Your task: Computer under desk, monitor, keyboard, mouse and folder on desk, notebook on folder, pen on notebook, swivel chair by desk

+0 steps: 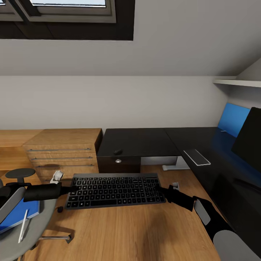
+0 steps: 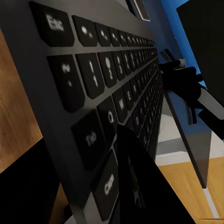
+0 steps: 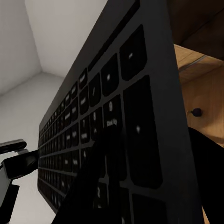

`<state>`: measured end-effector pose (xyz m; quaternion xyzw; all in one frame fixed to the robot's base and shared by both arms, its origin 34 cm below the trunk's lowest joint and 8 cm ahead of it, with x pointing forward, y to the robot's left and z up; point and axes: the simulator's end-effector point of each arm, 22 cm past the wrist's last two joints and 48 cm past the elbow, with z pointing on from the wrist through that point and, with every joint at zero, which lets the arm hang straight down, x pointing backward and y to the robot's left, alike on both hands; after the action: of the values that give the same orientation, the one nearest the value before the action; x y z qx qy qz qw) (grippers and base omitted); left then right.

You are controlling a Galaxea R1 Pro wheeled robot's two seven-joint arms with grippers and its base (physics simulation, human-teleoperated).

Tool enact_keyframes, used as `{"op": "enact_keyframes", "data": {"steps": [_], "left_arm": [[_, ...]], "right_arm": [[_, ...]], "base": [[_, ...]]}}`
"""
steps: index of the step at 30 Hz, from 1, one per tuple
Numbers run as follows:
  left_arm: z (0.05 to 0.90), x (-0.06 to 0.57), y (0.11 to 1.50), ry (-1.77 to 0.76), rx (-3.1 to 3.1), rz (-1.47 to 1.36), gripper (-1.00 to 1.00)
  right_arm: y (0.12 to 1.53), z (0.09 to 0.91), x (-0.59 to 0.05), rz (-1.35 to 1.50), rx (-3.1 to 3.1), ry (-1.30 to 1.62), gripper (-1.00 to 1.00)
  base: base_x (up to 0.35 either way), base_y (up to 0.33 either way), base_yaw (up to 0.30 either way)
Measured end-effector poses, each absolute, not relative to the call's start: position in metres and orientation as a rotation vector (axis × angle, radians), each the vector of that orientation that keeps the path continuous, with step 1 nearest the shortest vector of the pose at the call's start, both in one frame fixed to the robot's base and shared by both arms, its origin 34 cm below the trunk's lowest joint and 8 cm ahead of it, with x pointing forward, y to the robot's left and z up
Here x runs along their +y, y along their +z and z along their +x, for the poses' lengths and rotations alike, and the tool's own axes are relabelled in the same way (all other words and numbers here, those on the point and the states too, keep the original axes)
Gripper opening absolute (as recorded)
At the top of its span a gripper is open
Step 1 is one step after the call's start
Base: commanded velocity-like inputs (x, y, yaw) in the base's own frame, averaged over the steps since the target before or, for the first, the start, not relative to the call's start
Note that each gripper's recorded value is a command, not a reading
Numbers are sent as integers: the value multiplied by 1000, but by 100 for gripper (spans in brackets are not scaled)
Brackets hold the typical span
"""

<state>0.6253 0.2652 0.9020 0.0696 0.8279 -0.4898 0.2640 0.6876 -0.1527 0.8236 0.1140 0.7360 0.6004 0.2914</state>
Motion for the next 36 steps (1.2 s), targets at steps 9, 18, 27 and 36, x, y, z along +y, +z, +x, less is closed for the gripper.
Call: {"op": "enact_keyframes", "data": {"steps": [9, 18, 27, 36], "left_arm": [[625, 265, 902, -1322, 2238, 190, -100], [626, 265, 902, -1321, 2238, 191, -100], [626, 265, 905, -1312, 2234, 202, -100], [626, 263, 905, -1311, 2238, 198, -100]], "right_arm": [[823, 688, -153, 305, 1964, 1598, -100], [823, 688, -153, 306, 1964, 1597, -100], [825, 688, -153, 310, 1957, 1604, -100], [824, 688, -154, 312, 1960, 1604, -100]], "base": [[0, 0, 0], [0, 0, 0], [0, 0, 0], [0, 0, 0]]}}
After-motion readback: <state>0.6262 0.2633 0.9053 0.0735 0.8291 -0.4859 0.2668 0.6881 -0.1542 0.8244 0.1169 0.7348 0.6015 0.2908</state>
